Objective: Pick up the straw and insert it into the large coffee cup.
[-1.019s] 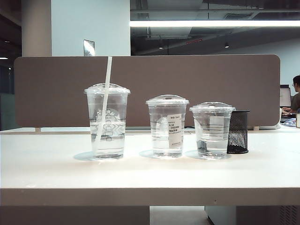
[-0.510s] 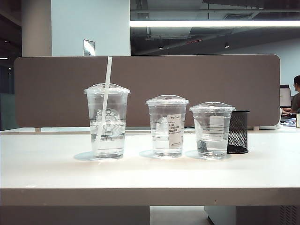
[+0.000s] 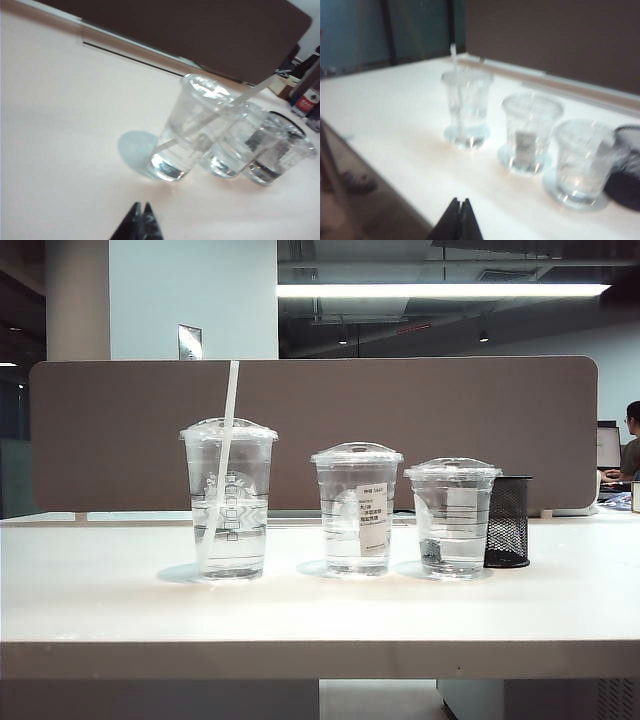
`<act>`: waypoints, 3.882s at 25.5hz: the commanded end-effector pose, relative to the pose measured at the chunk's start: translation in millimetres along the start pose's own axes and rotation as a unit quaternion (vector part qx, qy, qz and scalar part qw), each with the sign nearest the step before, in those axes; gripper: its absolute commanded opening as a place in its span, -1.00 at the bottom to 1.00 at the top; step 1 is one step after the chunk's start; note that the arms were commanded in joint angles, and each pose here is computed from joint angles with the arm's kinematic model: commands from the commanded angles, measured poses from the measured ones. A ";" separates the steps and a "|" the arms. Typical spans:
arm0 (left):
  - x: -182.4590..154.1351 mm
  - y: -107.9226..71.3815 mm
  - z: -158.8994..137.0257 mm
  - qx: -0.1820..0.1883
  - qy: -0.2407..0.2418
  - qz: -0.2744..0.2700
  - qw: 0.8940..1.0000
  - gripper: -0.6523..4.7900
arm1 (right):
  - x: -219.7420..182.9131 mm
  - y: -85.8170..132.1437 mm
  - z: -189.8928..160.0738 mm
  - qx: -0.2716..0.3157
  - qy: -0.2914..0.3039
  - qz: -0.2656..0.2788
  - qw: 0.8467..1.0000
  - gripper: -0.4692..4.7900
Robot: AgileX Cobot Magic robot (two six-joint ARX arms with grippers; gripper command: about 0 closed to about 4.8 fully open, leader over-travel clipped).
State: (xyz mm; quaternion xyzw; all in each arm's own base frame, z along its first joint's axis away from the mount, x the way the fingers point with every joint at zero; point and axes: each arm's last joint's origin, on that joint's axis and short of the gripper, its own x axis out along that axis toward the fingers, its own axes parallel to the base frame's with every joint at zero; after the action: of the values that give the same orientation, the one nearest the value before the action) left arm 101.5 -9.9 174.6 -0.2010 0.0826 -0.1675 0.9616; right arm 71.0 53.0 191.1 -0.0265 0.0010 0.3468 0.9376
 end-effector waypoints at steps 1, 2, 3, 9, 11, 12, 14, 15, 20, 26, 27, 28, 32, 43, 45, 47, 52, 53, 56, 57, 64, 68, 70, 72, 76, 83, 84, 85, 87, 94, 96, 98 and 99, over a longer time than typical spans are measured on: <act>2.6 6.5 -12.0 -0.004 0.009 0.012 1.000 -0.78 | 4.0 0.9 -14.5 0.014 0.016 0.009 1.000 -0.86; 3.3 8.6 -16.3 -0.006 0.014 0.015 1.000 -0.77 | 5.0 1.0 -18.6 0.015 0.022 0.009 1.000 -0.86; 3.3 11.2 -20.7 0.000 0.028 0.032 0.999 -0.77 | 6.3 1.2 -24.3 0.016 0.029 0.010 0.999 -0.86; 3.0 12.6 -22.9 0.024 0.038 0.045 0.998 -0.77 | 6.5 2.2 -38.3 0.022 0.080 0.018 0.996 -0.86; 3.0 13.1 -22.7 0.026 0.035 0.054 0.998 -0.77 | 6.2 2.1 -41.2 0.024 0.096 0.015 0.995 -0.86; 3.0 13.0 -22.5 0.026 0.034 0.053 0.998 -0.77 | 6.2 1.9 -41.1 0.023 0.095 0.010 0.995 -0.86; 3.0 13.1 -22.7 0.026 0.035 0.053 0.998 -0.77 | 6.1 1.8 -41.3 0.023 0.097 0.009 0.995 -0.85; 3.0 13.1 -22.6 0.026 0.035 0.053 0.998 -0.77 | 6.1 2.1 -41.1 0.023 0.095 0.011 0.995 -0.81; 3.0 13.1 -22.6 0.026 0.035 0.053 0.998 -0.78 | 6.1 1.9 -40.8 0.023 0.094 0.010 0.995 -0.81; 3.0 13.1 -22.6 0.026 0.035 0.053 0.998 -0.78 | 6.2 0.3 -39.9 0.020 0.090 -0.015 0.996 -0.81; 3.0 13.1 -22.6 0.026 0.035 0.053 0.998 -0.78 | 6.0 0.0 -40.3 0.020 0.092 -0.017 0.995 -0.81; 3.0 13.1 -22.6 0.026 0.035 0.053 0.998 -0.77 | 5.8 -2.9 -40.0 0.011 0.090 -0.031 0.995 -0.81; 3.0 13.1 -22.6 0.026 0.035 0.053 0.998 -0.78 | 1.5 -25.1 -35.2 0.015 0.062 -0.132 0.989 -0.81; 3.0 13.1 -22.6 0.026 0.035 0.053 0.998 -0.77 | -11.6 -49.8 -43.3 0.036 0.076 -0.250 0.964 -0.81; 3.0 13.1 -22.6 0.026 0.035 0.053 0.998 -0.77 | -12.2 -50.8 -43.3 0.035 0.077 -0.269 0.959 -0.81; 3.0 13.1 -22.6 0.026 0.035 0.053 0.998 -0.77 | -13.2 -52.3 -43.3 0.036 0.078 -0.300 0.950 -0.81; 3.0 13.1 -22.6 0.026 0.035 0.053 0.998 -0.77 | -14.7 -54.0 -43.9 0.058 0.076 -0.369 0.925 -0.81; 3.0 13.1 -22.6 0.026 0.035 0.053 0.998 -0.77 | -14.1 -53.3 -43.9 0.057 0.076 -0.364 0.927 -0.81; 3.0 13.1 -22.8 0.026 0.035 0.053 0.998 -0.78 | -13.2 -51.7 -45.4 0.059 0.084 -0.354 0.930 -0.81; 3.0 13.1 -22.6 0.026 0.035 0.053 0.998 -0.77 | -13.3 -51.7 -45.9 0.060 0.086 -0.355 0.929 -0.81; 3.0 13.1 -22.7 0.026 0.035 0.053 0.998 -0.77 | -12.9 -51.1 -45.1 0.059 0.085 -0.350 0.931 -0.81; 3.0 13.1 -22.6 0.026 0.035 0.053 0.998 -0.77 | -12.9 -51.1 -45.1 0.059 0.085 -0.349 0.931 -0.81; 3.0 13.1 -22.6 0.026 0.035 0.053 0.998 -0.77 | -12.9 -51.1 -45.1 0.059 0.085 -0.349 0.931 -0.81; 3.0 13.1 -22.6 0.026 0.035 0.053 0.998 -0.77 | -12.9 -51.1 -44.9 0.059 0.085 -0.349 0.931 -0.81; 3.0 13.1 -22.6 0.026 0.035 0.053 0.998 -0.77 | -12.9 -51.1 -44.9 0.059 0.085 -0.350 0.931 -0.81; -3.4 11.4 -23.1 0.096 0.023 0.057 0.994 -0.77 | -12.9 -51.1 -44.9 0.059 0.085 -0.350 0.931 -0.81; -4.8 10.3 -20.3 0.120 0.006 0.064 0.991 -0.77 | -13.0 -51.1 -45.0 0.059 0.085 -0.350 0.931 -0.81; -4.7 10.6 -20.3 0.126 0.006 0.067 0.990 -0.77 | -13.0 -51.1 -44.9 0.059 0.085 -0.350 0.931 -0.81; -5.0 13.3 -21.5 0.128 0.006 0.104 0.986 -0.77 | -13.0 -51.1 -45.0 0.059 0.085 -0.350 0.931 -0.81; -6.0 17.2 -21.6 0.135 0.000 0.164 0.977 -0.78 | -13.0 -51.1 -44.9 0.059 0.085 -0.350 0.931 -0.81; -6.6 18.3 -20.9 0.132 -0.003 0.171 0.976 -0.77 | -13.0 -51.1 -44.9 0.059 0.085 -0.350 0.931 -0.81; -6.8 19.0 -20.8 0.132 -0.003 0.174 0.976 -0.77 | -13.0 -51.1 -44.9 0.059 0.085 -0.350 0.931 -0.81; -6.8 18.9 -20.7 0.132 -0.004 0.174 0.976 -0.77 | -13.0 -51.1 -44.9 0.059 0.085 -0.350 0.931 -0.81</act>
State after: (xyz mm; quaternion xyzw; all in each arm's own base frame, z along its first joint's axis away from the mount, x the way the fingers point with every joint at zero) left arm 96.0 1.3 149.2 -0.0574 0.0874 -0.0077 0.9945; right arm 95.3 3.6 147.7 -0.0006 0.0949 -0.0064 0.9955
